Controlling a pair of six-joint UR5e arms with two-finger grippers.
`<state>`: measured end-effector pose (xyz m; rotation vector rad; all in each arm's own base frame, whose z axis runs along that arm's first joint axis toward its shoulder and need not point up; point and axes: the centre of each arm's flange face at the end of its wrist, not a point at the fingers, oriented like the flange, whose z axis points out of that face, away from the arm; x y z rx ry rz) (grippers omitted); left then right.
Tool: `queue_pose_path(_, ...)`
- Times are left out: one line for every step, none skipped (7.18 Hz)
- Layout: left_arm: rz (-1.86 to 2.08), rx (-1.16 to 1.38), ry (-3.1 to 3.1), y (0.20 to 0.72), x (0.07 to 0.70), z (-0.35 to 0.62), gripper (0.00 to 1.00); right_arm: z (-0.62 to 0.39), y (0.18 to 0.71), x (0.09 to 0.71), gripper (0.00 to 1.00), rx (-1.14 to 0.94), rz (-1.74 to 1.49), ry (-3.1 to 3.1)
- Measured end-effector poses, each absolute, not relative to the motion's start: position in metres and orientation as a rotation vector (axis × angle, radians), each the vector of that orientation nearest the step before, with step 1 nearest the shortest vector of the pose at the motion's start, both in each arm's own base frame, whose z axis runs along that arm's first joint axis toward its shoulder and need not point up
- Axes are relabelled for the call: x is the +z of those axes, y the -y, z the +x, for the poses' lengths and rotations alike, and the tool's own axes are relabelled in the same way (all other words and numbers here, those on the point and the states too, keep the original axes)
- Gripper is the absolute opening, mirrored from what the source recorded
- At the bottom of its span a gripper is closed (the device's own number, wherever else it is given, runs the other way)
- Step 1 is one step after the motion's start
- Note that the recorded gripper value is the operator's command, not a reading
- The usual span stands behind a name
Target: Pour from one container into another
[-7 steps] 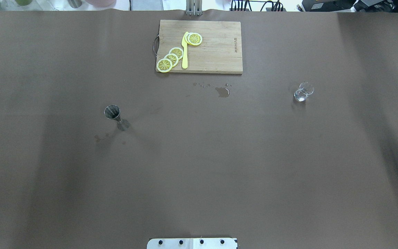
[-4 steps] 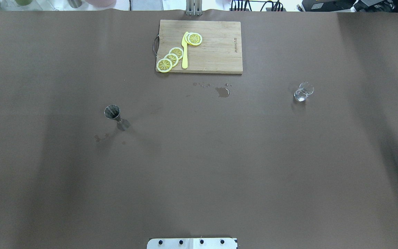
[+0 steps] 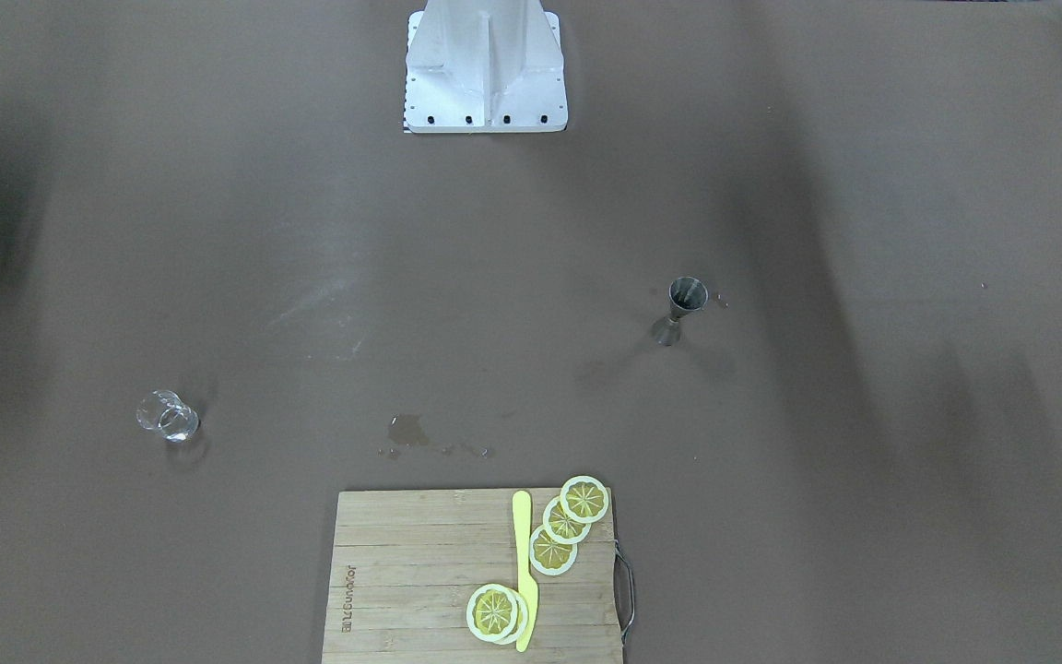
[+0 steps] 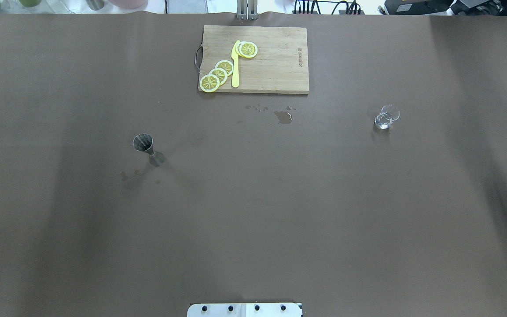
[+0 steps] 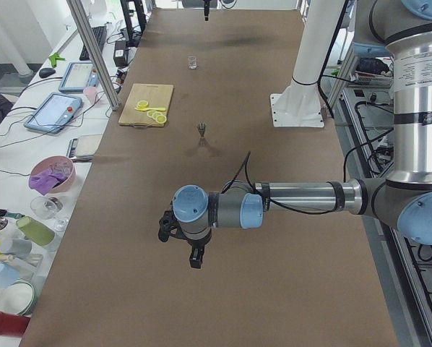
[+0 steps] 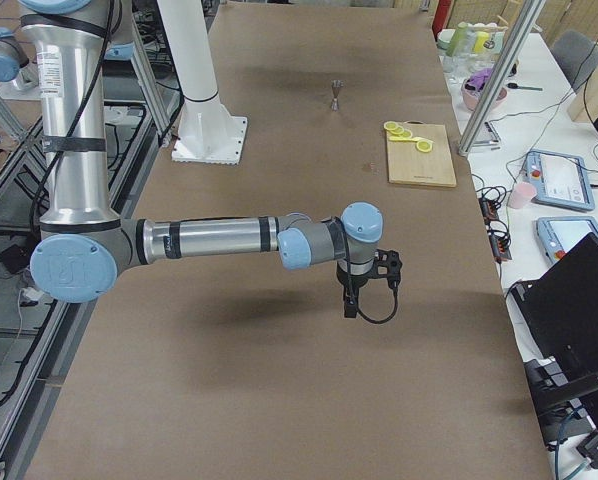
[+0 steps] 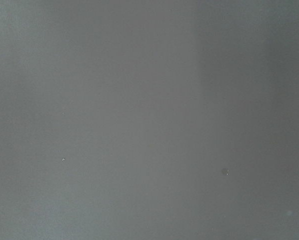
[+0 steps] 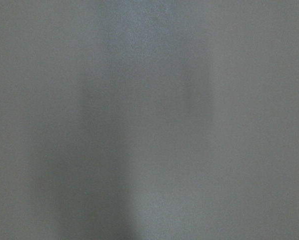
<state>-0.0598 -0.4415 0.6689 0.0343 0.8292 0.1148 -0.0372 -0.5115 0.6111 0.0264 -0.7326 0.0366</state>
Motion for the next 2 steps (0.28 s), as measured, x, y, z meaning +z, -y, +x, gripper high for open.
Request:
queue_pose_path(0.034,0.113,-0.829,0.4422,0.6685,-0.0601,0.98,-0.0372,0.5112,0.612,1.0,0.037,0.025,0.732)
queue_pose_path(0.037,0.114,-0.829,0.4433,0.667,-0.0601,0.98,-0.0371,0.5108,0.6128,1.0,0.037,0.023,0.732)
